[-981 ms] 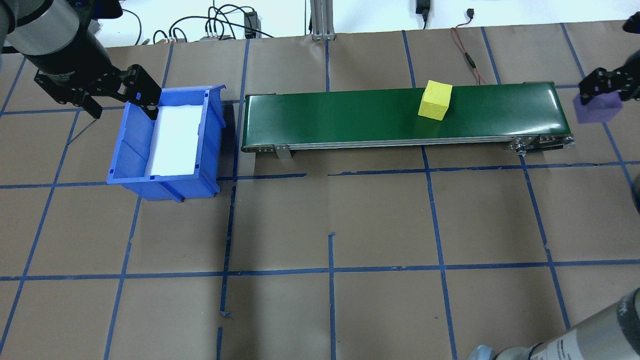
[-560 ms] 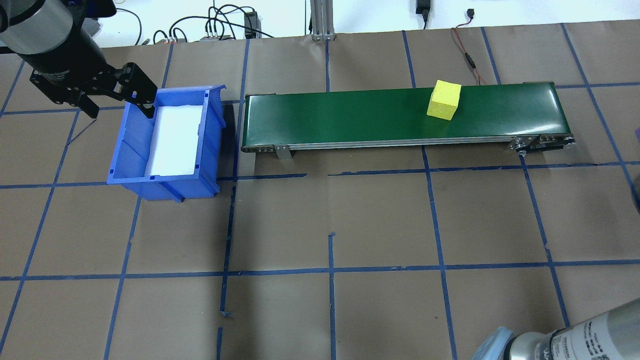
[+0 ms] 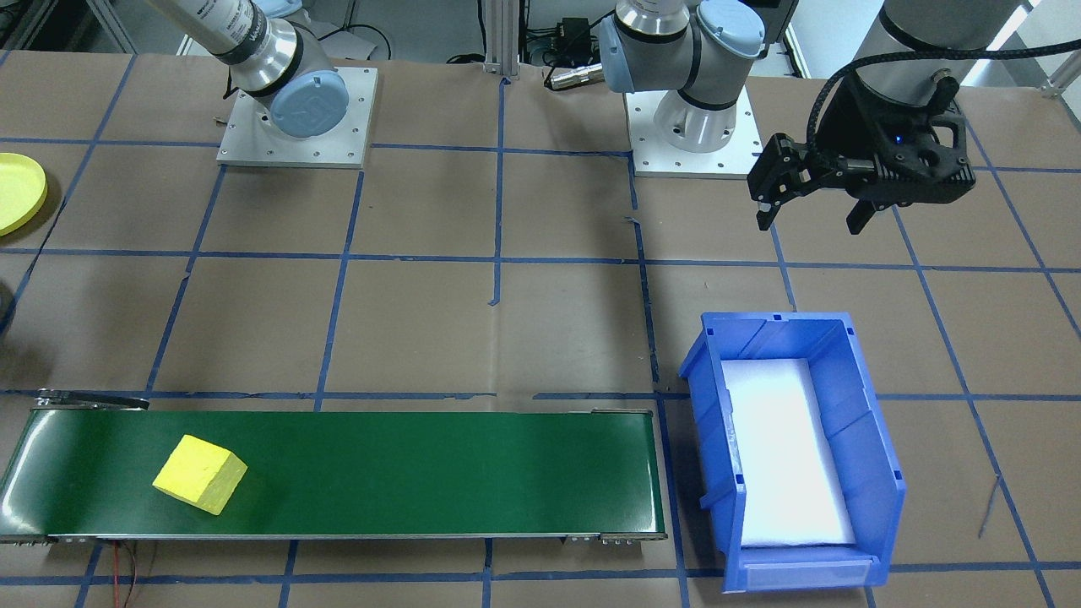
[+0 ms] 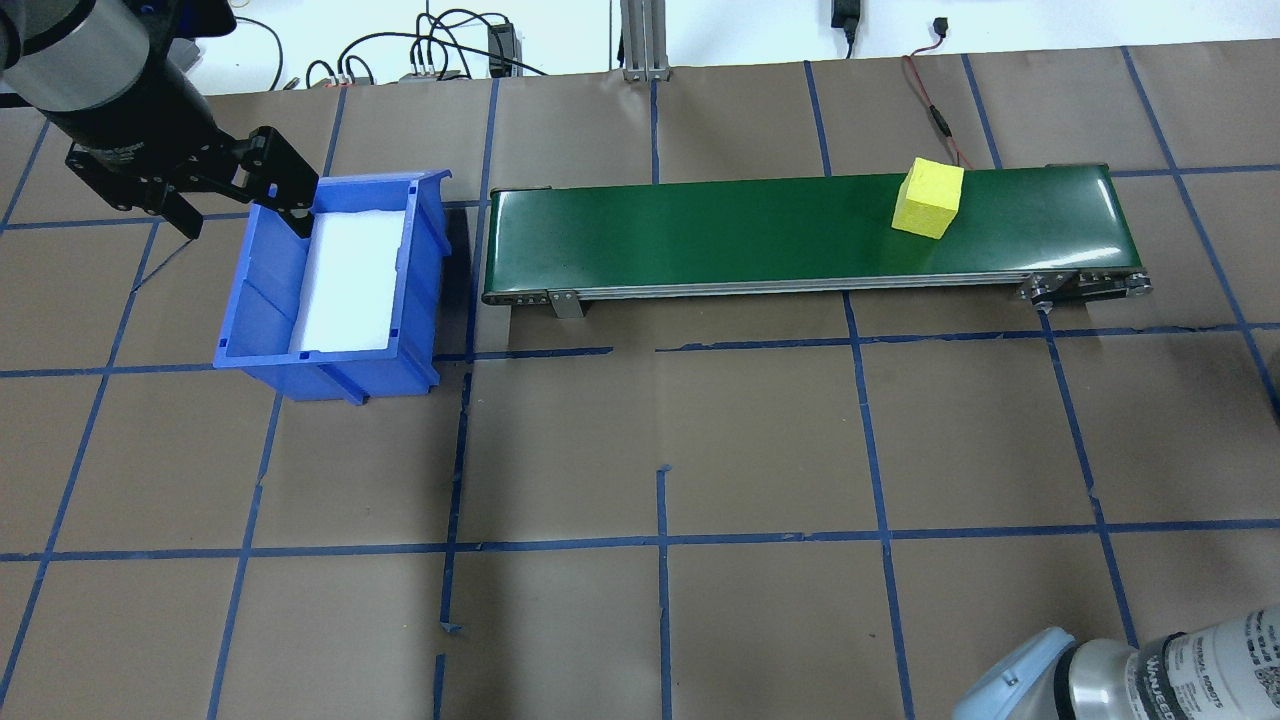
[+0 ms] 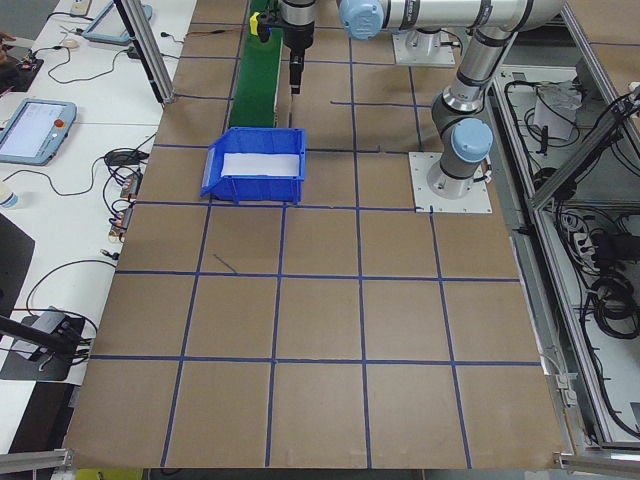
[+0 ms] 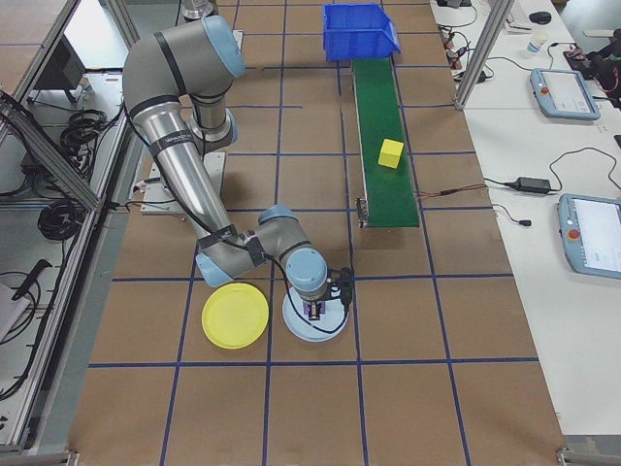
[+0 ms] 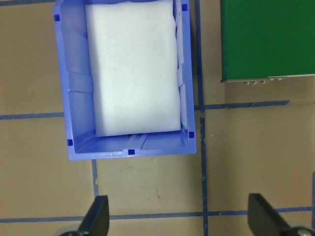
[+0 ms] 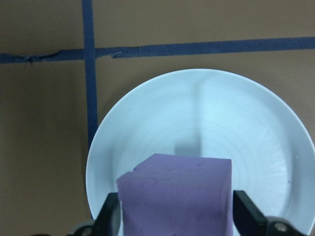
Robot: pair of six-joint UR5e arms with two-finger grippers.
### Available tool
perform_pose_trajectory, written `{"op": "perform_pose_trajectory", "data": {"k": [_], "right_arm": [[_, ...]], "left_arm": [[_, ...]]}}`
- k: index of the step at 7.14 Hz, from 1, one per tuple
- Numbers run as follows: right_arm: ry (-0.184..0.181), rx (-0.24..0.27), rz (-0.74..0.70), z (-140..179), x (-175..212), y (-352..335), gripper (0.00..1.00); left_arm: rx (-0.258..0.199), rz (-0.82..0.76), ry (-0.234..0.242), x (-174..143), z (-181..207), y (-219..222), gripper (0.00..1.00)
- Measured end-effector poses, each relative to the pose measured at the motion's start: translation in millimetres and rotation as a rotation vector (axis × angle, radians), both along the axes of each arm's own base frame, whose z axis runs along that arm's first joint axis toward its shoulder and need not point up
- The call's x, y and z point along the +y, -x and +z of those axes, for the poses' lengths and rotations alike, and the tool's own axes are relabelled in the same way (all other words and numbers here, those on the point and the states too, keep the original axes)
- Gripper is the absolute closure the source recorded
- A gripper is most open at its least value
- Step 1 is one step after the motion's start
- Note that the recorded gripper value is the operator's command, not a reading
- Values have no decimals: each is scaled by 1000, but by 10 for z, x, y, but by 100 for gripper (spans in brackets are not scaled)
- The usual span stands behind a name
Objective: Move block left to right into plate
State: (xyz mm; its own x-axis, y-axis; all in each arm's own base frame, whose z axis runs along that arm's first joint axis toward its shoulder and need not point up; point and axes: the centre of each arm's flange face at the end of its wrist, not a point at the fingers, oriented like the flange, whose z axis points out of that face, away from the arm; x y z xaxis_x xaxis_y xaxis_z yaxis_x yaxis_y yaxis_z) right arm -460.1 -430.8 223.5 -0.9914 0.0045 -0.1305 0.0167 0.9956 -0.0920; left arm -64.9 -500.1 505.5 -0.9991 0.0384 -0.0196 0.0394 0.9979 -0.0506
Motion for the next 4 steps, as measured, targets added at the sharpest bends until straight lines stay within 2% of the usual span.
{"op": "perform_pose_trajectory", "data": {"k": [1,2,4], "right_arm": [[8,2,-3,25,-3,0,0],[37,-3,-7,106,-28,-31,0],[127,0,19,522,-354,-407,0]], "left_arm": [[-5,0,-1,1,2,-4,0],[-8,-2,0,8,8,-1,0],[-11,-3,2,26,45,2,0]]}}
